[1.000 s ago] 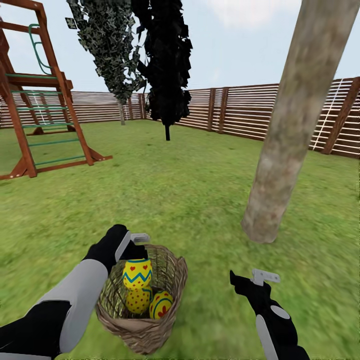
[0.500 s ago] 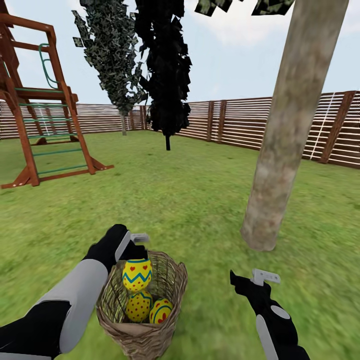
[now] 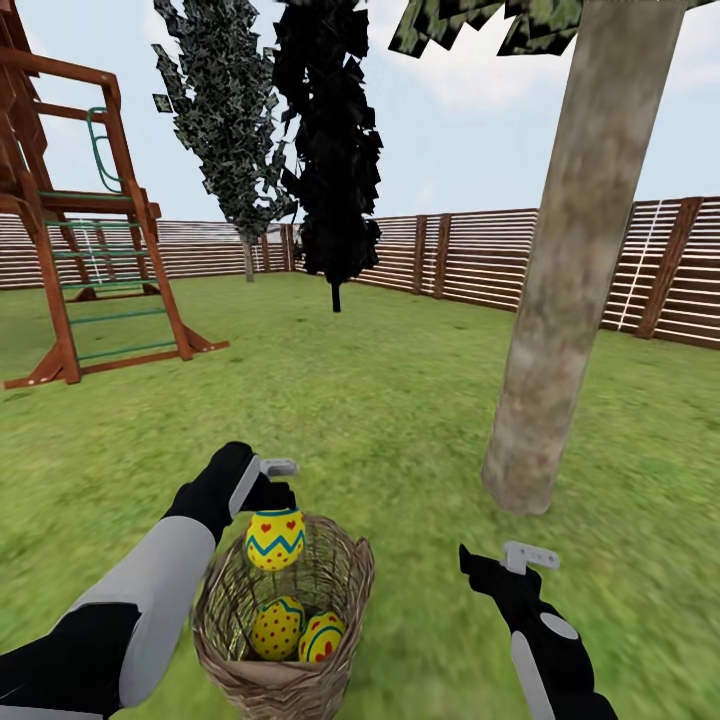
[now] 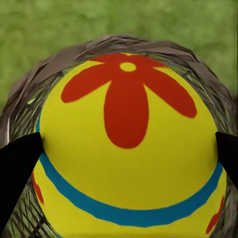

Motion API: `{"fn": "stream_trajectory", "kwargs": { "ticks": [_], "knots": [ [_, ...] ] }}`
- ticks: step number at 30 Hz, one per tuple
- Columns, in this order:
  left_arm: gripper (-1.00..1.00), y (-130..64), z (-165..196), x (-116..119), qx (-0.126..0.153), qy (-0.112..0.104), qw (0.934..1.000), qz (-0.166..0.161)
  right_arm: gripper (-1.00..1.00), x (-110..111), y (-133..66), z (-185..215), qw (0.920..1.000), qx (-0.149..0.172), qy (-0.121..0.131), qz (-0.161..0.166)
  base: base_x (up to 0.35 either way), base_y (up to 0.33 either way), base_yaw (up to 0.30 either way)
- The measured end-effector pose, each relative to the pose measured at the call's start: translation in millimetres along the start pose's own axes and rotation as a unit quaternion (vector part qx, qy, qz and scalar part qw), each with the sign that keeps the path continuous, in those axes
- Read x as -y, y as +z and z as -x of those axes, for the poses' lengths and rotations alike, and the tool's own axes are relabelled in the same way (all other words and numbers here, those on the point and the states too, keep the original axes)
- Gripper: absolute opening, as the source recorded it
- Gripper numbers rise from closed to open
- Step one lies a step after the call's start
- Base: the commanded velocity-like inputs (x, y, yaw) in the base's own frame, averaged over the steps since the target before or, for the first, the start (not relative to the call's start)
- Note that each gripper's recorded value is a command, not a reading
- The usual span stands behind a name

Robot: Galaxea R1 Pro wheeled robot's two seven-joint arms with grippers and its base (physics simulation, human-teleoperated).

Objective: Take the three Easter eggs out of the wicker basket on the lawn in the garden, then place them on the lawn next to a single tree (choose any tree) so that all three eggs are next to the same tree and none are left in the basket.

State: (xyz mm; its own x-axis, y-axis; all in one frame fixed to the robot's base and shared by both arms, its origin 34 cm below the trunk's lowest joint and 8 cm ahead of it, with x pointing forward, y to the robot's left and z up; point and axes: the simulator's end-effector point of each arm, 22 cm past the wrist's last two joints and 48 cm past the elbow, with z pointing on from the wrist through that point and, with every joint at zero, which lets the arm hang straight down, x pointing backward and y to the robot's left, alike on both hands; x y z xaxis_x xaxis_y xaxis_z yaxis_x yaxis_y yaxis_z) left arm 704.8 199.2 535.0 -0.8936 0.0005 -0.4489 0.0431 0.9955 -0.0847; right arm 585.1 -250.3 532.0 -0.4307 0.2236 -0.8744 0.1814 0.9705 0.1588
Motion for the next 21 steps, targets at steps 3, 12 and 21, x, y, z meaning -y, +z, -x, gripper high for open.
{"fn": "stream_trajectory", "kwargs": {
  "ticks": [3,12,21],
  "knots": [
    [-1.0,-5.6,5,0,0.001,0.0,1.0,0.0,1.0,-1,-1.4,6,1.0,0.0,0.0,0.0,0.0,0.0,0.0],
    [-1.0,-25.5,26,3,0.011,0.0,0.9999,0.0,1.0,-4,-3.8,19,1.0,-0.007,0.0,-0.002,0.0,0.0,0.0],
    [-1.0,-41.1,39,6,0.011,0.001,0.9999,-0.001,1.0,-7,-7.8,37,1.0,-0.008,0.0,-0.003,0.0,0.0,0.0]
  ]
}}
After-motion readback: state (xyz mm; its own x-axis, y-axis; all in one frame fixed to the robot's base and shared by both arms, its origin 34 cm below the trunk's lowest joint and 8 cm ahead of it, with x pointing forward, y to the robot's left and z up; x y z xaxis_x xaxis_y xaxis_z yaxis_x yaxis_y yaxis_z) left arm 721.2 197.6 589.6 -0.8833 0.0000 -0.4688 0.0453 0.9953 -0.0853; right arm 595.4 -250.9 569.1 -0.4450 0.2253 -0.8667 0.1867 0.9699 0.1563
